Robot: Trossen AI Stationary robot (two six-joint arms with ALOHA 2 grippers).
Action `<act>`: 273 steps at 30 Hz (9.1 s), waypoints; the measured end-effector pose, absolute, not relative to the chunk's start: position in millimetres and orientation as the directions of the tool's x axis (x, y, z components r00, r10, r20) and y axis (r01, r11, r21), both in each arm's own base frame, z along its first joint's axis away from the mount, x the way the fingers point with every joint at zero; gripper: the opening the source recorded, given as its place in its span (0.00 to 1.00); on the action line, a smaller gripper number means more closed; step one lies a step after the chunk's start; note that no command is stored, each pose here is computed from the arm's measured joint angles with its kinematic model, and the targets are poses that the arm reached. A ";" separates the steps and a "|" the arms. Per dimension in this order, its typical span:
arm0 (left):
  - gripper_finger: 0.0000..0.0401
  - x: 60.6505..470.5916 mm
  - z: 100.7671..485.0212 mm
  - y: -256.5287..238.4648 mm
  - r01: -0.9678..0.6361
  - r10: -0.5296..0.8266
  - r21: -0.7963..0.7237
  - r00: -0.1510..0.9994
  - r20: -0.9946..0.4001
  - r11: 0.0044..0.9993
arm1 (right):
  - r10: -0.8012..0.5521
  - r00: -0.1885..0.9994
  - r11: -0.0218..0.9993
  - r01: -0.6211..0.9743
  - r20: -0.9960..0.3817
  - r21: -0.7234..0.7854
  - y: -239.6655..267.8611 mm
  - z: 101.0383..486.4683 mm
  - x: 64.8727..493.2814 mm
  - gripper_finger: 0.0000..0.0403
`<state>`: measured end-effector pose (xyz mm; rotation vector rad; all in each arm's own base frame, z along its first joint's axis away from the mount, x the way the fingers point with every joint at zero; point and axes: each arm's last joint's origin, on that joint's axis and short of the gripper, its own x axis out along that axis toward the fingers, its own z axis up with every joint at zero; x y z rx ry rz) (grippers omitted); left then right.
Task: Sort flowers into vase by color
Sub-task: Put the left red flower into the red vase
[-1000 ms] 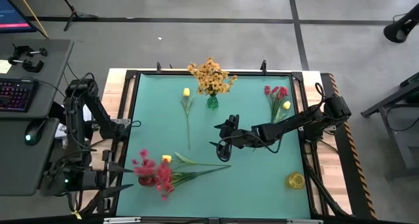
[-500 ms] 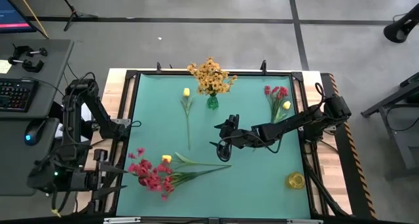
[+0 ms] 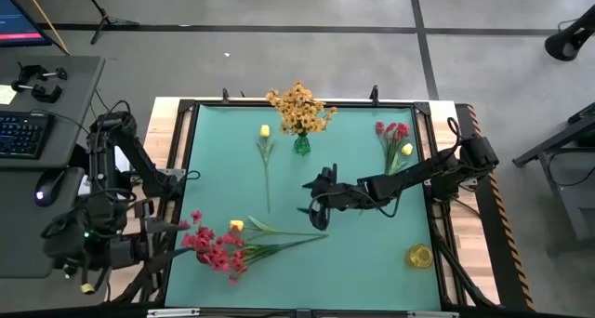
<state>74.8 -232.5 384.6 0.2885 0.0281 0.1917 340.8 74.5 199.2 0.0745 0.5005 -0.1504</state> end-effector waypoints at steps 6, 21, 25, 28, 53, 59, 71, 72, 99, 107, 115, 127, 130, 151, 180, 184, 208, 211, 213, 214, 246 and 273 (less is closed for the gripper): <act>0.44 79.2 374.0 -232.6 -0.201 0.208 0.261 0.978 0.000 0.944 | 0.179 0.898 0.977 -0.113 -0.402 0.182 101.0 190.4 352.6 0.82; 0.44 80.0 345.7 -236.0 -0.206 0.208 0.161 0.978 0.000 0.965 | 0.105 0.653 0.973 -0.224 -0.750 -0.058 163.2 139.7 443.1 0.82; 0.44 79.9 345.5 -236.0 -0.205 0.209 0.173 0.978 0.000 0.963 | 0.098 0.643 0.969 -0.236 -0.760 -0.074 167.9 142.1 457.7 0.80; 0.44 79.9 345.4 -236.0 -0.205 0.208 0.176 0.978 0.000 0.963 | 0.138 0.641 0.965 -0.260 -0.755 -0.044 170.9 144.5 461.7 0.77; 0.44 79.8 343.8 -235.8 -0.203 0.208 0.225 0.978 0.000 0.953 | 0.138 0.616 0.981 -0.191 -0.776 0.023 179.1 138.8 455.9 0.52; 0.44 79.8 343.6 -235.8 -0.203 0.208 0.227 0.978 0.000 0.952 | 0.130 0.592 0.985 -0.169 -0.795 0.034 177.1 120.5 458.7 0.52; 0.44 79.8 343.5 -235.8 -0.203 0.208 0.230 0.978 0.000 0.952 | 0.093 0.596 0.982 -0.188 -0.798 -0.026 180.8 118.2 461.6 0.23; 0.44 79.8 343.5 -235.8 -0.203 0.208 0.230 0.978 0.000 0.952 | 0.083 0.594 0.981 -0.190 -0.801 -0.039 182.4 119.3 461.3 0.15; 0.44 97.4 344.4 -229.2 -0.271 0.281 0.260 0.960 0.000 0.927 | -0.225 0.318 0.926 -0.226 -0.921 -0.304 178.3 192.4 421.6 0.00; 0.44 136.1 360.7 -208.2 -0.405 0.446 0.418 0.895 0.000 0.813 | -0.318 0.385 0.898 -0.170 -0.866 -0.406 178.2 242.7 396.9 0.00; 0.44 146.9 436.4 -187.3 -0.410 0.440 0.455 0.897 0.044 0.790 | -0.416 0.378 0.865 -0.114 -0.827 -0.488 182.1 254.5 379.1 0.00; 0.44 143.0 451.3 -143.7 -0.459 0.471 0.421 0.878 0.082 0.782 | -0.415 0.222 0.897 -0.063 -0.882 -0.438 168.2 199.2 340.8 0.00; 0.44 139.2 441.4 -130.9 -0.416 0.400 0.390 0.908 0.126 0.822 | -0.376 0.306 0.921 0.017 -0.875 -0.390 160.1 205.3 320.0 0.00; 0.44 162.1 385.5 -64.8 -0.368 0.307 0.235 0.916 0.260 0.900 | -0.104 0.944 0.987 0.137 0.315 -0.084 75.9 292.7 297.9 0.00; 0.57 226.7 349.6 -82.8 0.030 -0.065 0.172 0.977 0.203 0.985 | 0.170 0.954 0.969 -0.116 0.245 -0.219 70.8 317.0 370.3 0.00; 0.58 226.5 351.4 -82.5 0.037 -0.074 0.169 0.972 0.223 0.985 | 0.215 0.944 0.963 -0.161 0.252 -0.218 72.3 315.2 371.5 0.00; 0.58 255.0 332.0 -78.2 0.091 -0.128 0.197 0.975 0.183 0.976 | 0.280 0.921 0.956 -0.242 0.270 -0.166 61.8 304.1 381.5 0.00; 0.58 257.1 331.9 -77.7 0.082 -0.123 0.201 0.972 0.199 0.976 | 0.280 0.928 0.956 -0.246 0.244 -0.161 61.9 300.7 382.8 0.00; 0.57 256.9 332.1 -77.6 0.078 -0.121 0.211 0.973 0.199 0.974 | 0.270 0.934 0.958 -0.238 0.234 -0.158 61.7 299.6 383.2 0.00; 0.55 256.5 332.5 -77.3 0.072 -0.116 0.217 0.973 0.199 0.974 | 0.269 0.935 0.958 -0.237 0.232 -0.159 61.7 299.4 383.2 0.00; 0.00 107.4 379.9 -70.9 0.363 -0.357 -0.003 0.918 0.172 0.932 | -0.044 0.996 0.968 0.024 -0.076 -0.249 98.4 297.4 355.8 0.63; 0.00 67.4 394.0 -77.1 -0.091 0.086 -0.058 0.993 -0.076 0.994 | 0.008 0.957 0.989 -0.051 -0.289 -0.141 118.1 276.0 345.3 0.64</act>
